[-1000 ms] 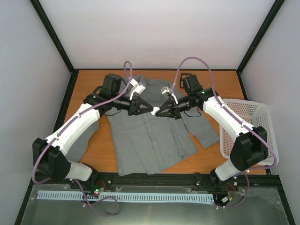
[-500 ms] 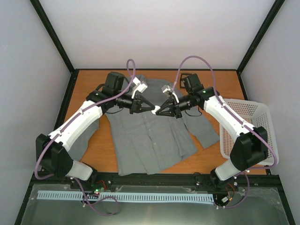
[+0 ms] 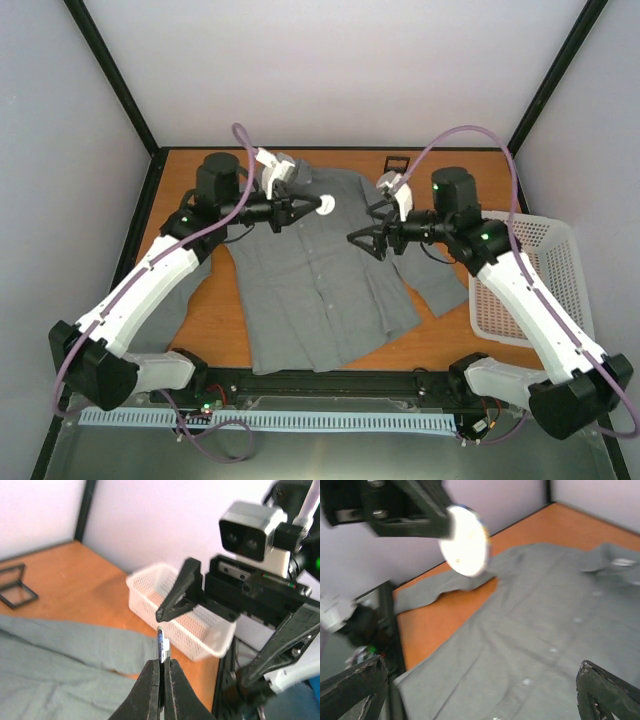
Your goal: Pin the brooch onto the clothing
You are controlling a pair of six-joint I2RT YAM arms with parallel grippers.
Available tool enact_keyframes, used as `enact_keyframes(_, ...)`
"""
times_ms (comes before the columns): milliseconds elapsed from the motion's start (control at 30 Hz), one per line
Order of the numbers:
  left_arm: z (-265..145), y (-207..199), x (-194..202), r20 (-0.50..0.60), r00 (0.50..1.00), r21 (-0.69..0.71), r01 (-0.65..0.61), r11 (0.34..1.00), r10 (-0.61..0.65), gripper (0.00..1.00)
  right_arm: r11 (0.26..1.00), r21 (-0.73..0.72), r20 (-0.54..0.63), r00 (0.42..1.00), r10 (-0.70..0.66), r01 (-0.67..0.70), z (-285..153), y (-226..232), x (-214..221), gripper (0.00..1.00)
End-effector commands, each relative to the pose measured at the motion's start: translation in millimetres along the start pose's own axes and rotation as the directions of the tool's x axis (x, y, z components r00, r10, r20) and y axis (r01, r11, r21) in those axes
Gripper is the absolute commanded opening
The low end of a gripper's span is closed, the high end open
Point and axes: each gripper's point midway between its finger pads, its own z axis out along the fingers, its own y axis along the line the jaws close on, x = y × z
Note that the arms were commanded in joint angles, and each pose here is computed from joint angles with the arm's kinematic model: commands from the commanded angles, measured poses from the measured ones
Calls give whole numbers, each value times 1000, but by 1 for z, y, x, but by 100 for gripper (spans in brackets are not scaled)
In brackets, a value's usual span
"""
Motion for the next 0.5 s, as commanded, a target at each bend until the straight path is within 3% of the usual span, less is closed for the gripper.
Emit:
enact_keyframes(0,-20,-4,-68,297,955,-81,11,997,13,1,903,365,167,970,178,-228,-33,-50,-28,100)
enact_keyframes(100,-27,-15,-90,388,922,-35,6,999,8,1,903,341,248,952,180,-260,-45,-40,-59,100)
enact_keyframes(233,-32,-27,-112,452,891,-5,-42,999,40,1,943,125,355,902,247,-308,-46,-11,-111,100)
enact_keyframes(400,-34,-34,-119,490,871,45,-58,997,29,1,906,-223,323,850,417,-360,-28,17,-147,92)
enact_keyframes(467,-34,-37,-120,497,868,75,-55,996,10,1,895,-285,328,842,428,-344,-28,22,-155,90)
